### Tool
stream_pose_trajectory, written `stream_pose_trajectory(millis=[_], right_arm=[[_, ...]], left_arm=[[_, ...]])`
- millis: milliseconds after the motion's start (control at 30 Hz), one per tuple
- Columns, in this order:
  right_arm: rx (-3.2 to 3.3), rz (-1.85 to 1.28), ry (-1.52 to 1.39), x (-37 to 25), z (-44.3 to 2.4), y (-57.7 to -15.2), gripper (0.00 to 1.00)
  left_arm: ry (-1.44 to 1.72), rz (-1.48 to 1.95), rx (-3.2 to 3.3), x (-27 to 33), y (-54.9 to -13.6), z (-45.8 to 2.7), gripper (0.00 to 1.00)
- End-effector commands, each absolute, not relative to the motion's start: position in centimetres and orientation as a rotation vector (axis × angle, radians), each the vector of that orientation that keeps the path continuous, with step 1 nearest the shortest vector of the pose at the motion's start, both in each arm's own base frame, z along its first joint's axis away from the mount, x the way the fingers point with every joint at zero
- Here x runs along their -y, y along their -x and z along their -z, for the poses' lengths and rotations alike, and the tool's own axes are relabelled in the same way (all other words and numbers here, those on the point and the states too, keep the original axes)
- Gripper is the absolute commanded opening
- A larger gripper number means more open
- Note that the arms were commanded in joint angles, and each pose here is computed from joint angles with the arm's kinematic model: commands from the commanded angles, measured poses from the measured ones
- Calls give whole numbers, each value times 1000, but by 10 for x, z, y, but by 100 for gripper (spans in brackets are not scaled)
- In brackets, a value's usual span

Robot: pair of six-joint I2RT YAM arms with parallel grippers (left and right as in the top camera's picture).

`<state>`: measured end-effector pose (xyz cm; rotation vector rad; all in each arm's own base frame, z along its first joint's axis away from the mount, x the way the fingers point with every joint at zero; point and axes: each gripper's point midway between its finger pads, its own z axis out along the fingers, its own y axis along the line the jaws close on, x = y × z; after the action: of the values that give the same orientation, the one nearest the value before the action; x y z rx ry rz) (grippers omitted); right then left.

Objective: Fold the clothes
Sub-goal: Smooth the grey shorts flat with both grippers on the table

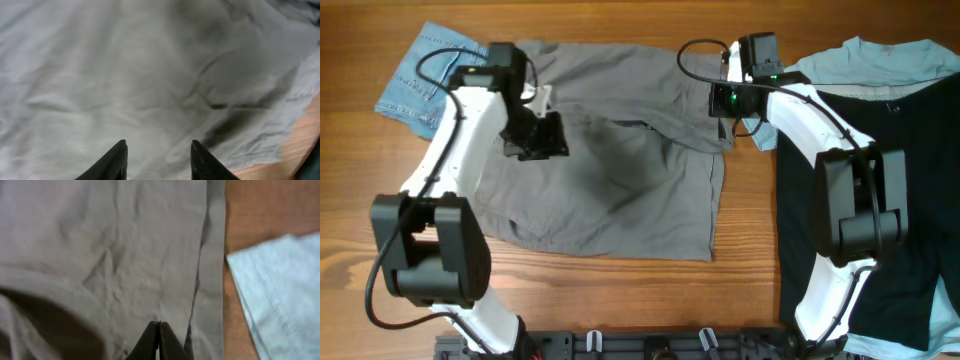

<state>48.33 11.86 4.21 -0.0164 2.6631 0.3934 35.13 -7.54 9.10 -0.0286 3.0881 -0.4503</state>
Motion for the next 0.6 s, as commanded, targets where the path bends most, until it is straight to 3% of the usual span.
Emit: stream_pose_trajectory(millis=[0, 67, 133, 167, 233, 333, 367, 433, 500, 533, 567], right_arm=[[-2526, -404, 56, -121, -69, -517, 7], [-2461, -401, 59, -121, -76, -530, 14], [-2433, -412, 37, -123, -70, -540, 48], [-2450, -411, 18, -122, -59, -540, 57], [-2493, -410, 8, -122, -36, -538, 63], [-2555, -425, -14, -123, -4, -531, 81], [-2568, -424, -15, -123, 1, -529, 82], [-2590, -432, -9, -127, 13, -526, 75], [-2604, -419, -23, -125, 28, -526, 33], [-2593, -308, -165, -107, 41, -533, 8], [-2549, -230, -350, -86, 46, -542, 4]], left_arm=[[-84, 463, -3088, 92, -345, -91, 46], [-92, 464, -3090, 95, -344, -91, 49], [-90, 464, -3098, 94, -342, -91, 54], [-88, 464, -3107, 94, -340, -91, 56], [-84, 464, -3128, 93, -335, -91, 57], [-80, 464, -3146, 93, -331, -91, 57], [-80, 464, -3147, 93, -331, -91, 58], [-80, 464, -3147, 93, -331, -91, 58], [-79, 464, -3148, 93, -331, -91, 58], [-78, 464, -3152, 93, -330, -91, 58], [-77, 464, -3159, 92, -328, -91, 58]])
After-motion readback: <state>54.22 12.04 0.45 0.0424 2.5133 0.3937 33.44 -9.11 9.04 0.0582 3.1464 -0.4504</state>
